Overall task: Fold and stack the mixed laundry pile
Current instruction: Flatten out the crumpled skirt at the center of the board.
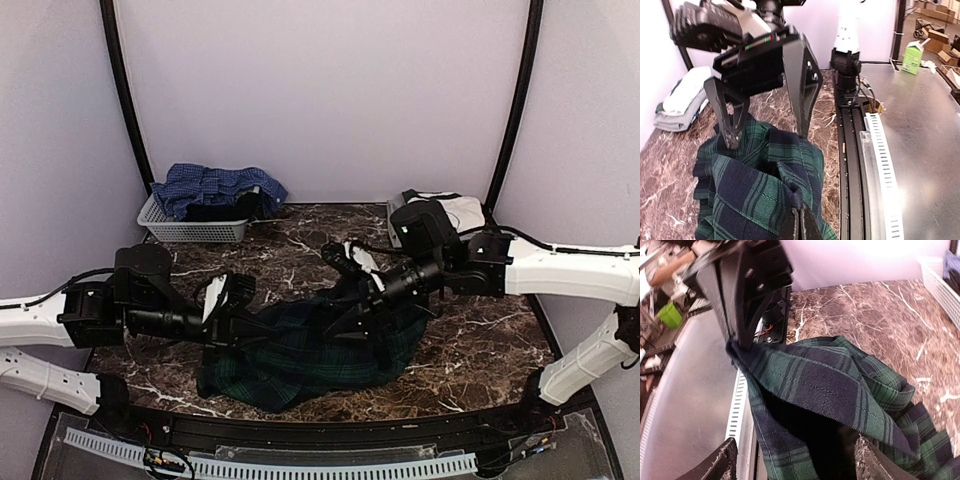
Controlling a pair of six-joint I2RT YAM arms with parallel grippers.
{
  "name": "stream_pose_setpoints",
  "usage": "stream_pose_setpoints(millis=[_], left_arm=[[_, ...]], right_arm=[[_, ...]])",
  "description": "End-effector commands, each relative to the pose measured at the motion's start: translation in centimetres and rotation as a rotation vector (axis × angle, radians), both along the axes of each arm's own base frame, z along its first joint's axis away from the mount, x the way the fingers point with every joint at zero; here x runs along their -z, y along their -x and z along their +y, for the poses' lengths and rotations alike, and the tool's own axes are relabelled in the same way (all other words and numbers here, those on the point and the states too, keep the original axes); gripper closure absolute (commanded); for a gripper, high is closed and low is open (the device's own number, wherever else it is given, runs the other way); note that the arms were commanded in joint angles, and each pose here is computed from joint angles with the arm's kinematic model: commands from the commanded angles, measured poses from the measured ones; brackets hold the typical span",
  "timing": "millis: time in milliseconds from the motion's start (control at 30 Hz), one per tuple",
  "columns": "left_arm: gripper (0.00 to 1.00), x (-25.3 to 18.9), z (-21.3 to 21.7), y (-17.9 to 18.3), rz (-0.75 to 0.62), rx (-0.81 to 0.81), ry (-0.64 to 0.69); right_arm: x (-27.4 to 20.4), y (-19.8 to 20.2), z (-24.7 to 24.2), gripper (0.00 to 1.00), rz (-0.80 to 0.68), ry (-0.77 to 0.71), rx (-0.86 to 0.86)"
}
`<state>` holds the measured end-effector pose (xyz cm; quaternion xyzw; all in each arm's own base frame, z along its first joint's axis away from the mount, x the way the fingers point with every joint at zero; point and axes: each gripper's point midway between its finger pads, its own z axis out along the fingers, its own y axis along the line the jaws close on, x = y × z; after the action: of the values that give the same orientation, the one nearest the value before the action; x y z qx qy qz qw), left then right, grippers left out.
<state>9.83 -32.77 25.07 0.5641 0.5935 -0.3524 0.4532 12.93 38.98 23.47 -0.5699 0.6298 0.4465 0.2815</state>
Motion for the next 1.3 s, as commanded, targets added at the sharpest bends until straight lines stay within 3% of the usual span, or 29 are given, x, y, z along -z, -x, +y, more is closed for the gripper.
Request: stream_pose_setpoints(millis=[0, 267, 467, 700, 900, 1033, 1067, 1200, 1233, 1267], left_arm=[[1.00, 0.1, 1.5, 2.6, -0.048, 0.132, -0.016], [1.00, 0.4, 2.4, 3.7, -0.073, 0.188, -0.037], [1.00, -0.4, 2.6, 2.2, -0.093, 0.095, -0.012], [1.00, -1.5, 3.6, 1.5, -0.143, 0.031, 0.031], [1.00, -2.3, 4.1, 1.9, -0.160, 0.040, 0.071], [1.00, -2.3, 4.4, 2.9, -0.150, 0.088, 0.073], [1.00, -2.1, 4.4, 3.0, -0.144, 0.093, 0.063], [1.00, -2.6, 4.9, 2.3, -0.149, 0.034, 0.085], [0.96, -2.8, 5.3, 2.0, -0.153, 0.007, 0.103], [0.78, -3.1, 5.5, 1.2, -0.149, -0.049, 0.115]], right_arm=[[-2.1, 0.1, 1.5, 0.22, -0.217, -0.057, -0.015], [-2.7, 1.4, 4.8, 0.17, -0.374, -0.076, -0.068], [-1.6, 4.2, 6.6, 0.19, -0.346, -0.062, -0.169], [0.5, 5.2, 7.1, 0.28, -0.295, -0.027, -0.198], [2.6, 2.2, 8.4, 0.56, -0.339, 0.051, -0.067], [2.8, 0.3, 8.6, 0.55, -0.375, 0.079, 0.024], [2.5, 0.3, 8.5, 0.59, -0.376, 0.071, 0.025], [1.3, 0.8, 8.4, 0.99, -0.379, 0.034, 0.008], [1.0, 0.9, 8.2, 1.00, -0.378, 0.029, 0.003], [0.8, 1.1, 8.2, 1.00, -0.377, 0.025, -0.001]])
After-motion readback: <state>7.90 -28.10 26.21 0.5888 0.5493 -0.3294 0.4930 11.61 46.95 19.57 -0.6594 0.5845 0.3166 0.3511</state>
